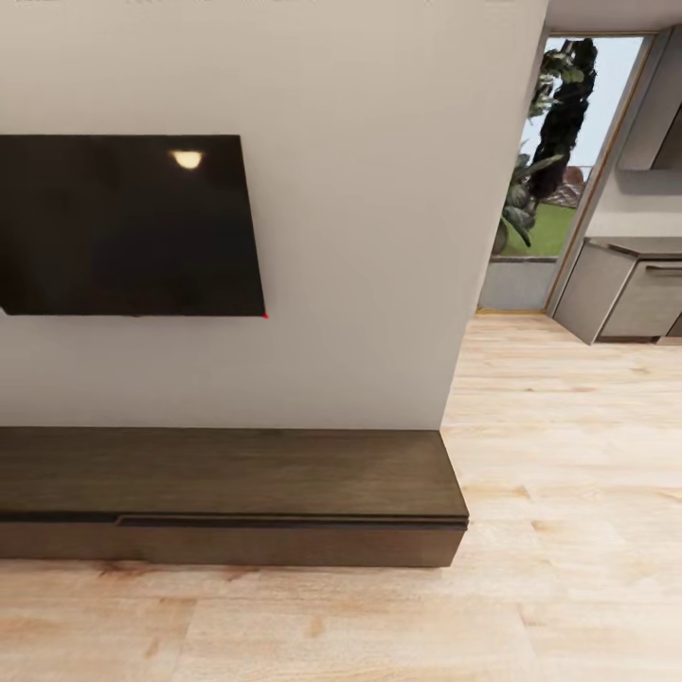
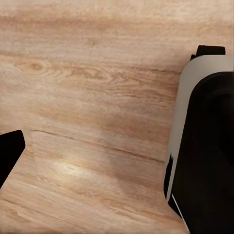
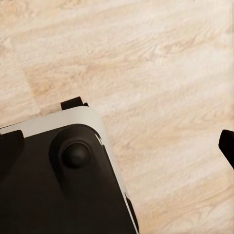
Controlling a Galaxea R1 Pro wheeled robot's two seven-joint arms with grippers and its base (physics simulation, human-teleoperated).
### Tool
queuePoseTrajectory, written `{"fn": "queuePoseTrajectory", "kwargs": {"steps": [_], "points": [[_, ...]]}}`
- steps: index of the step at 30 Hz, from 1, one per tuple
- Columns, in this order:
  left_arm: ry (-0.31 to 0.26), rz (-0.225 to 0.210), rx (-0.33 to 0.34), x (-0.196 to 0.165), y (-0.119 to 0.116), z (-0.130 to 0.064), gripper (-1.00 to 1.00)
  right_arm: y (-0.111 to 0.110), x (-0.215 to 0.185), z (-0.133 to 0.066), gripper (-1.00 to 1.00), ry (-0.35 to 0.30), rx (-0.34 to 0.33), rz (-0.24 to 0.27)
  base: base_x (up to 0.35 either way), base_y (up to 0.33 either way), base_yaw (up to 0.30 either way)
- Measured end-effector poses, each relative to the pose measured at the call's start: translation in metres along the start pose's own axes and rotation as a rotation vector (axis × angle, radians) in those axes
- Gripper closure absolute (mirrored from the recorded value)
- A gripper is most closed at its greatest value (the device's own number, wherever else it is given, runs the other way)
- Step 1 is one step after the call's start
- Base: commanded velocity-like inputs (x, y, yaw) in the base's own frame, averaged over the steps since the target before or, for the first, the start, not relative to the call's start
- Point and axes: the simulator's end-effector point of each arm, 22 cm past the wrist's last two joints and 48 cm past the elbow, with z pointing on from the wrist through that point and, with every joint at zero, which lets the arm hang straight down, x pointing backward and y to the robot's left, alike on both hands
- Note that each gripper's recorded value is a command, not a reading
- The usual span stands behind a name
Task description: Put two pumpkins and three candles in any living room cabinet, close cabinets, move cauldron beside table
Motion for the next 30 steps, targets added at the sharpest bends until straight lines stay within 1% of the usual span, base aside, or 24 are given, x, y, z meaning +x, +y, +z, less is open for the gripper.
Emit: {"fn": "queuePoseTrajectory", "kwargs": {"steps": [6,24,30], "points": [[0.016,0.004,-0.001,0.013,0.003,-0.008,-1.0,-0.003,-0.002,-0.007,-1.0,-0.002,0.0,0.0,0.0,0.0,0.0],[0.024,0.0,-0.003,0.02,0.011,-0.028,-1.0,-0.009,-0.004,-0.028,-1.0,-0.003,0.0,0.001,0.0,0.0,0.0],[0.037,0.006,-0.011,0.028,0.017,-0.034,-1.0,-0.011,-0.004,-0.034,-1.0,-0.003,0.0,0.001,0.0,0.0,0.0]]}}
